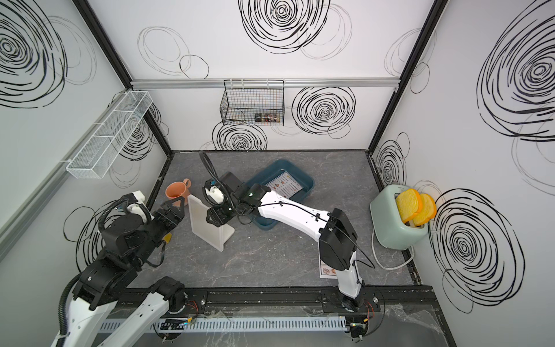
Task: Replace the menus in the menu holders
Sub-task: Move the menu holder to the center of the board, then adjust the storage box at the center of the board.
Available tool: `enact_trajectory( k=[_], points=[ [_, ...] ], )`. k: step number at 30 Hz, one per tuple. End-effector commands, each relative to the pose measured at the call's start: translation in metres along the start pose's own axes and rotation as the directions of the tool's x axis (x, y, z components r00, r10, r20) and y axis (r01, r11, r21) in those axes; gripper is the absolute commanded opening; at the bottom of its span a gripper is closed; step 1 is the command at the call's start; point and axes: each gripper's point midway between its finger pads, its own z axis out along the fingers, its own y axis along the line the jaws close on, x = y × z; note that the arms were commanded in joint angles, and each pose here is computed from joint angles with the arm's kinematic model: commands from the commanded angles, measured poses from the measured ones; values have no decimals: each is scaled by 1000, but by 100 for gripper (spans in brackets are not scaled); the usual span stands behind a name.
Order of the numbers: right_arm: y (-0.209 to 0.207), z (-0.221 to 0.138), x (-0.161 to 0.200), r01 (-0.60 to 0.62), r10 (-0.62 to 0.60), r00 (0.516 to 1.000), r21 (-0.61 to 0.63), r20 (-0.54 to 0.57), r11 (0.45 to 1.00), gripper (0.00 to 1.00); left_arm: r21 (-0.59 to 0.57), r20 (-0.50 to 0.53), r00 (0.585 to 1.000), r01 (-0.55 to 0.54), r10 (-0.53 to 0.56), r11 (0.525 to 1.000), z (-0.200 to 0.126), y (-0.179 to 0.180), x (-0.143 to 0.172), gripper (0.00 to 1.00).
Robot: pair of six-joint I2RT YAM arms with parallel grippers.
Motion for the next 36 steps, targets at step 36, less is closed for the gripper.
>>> enact_trajectory(
  k=[36],
  points=[
    [-367, -152, 189, -594, 698, 710, 609, 91, 525, 70, -98, -607, 770, -317, 196, 943, 171, -44, 255, 95]
  ],
)
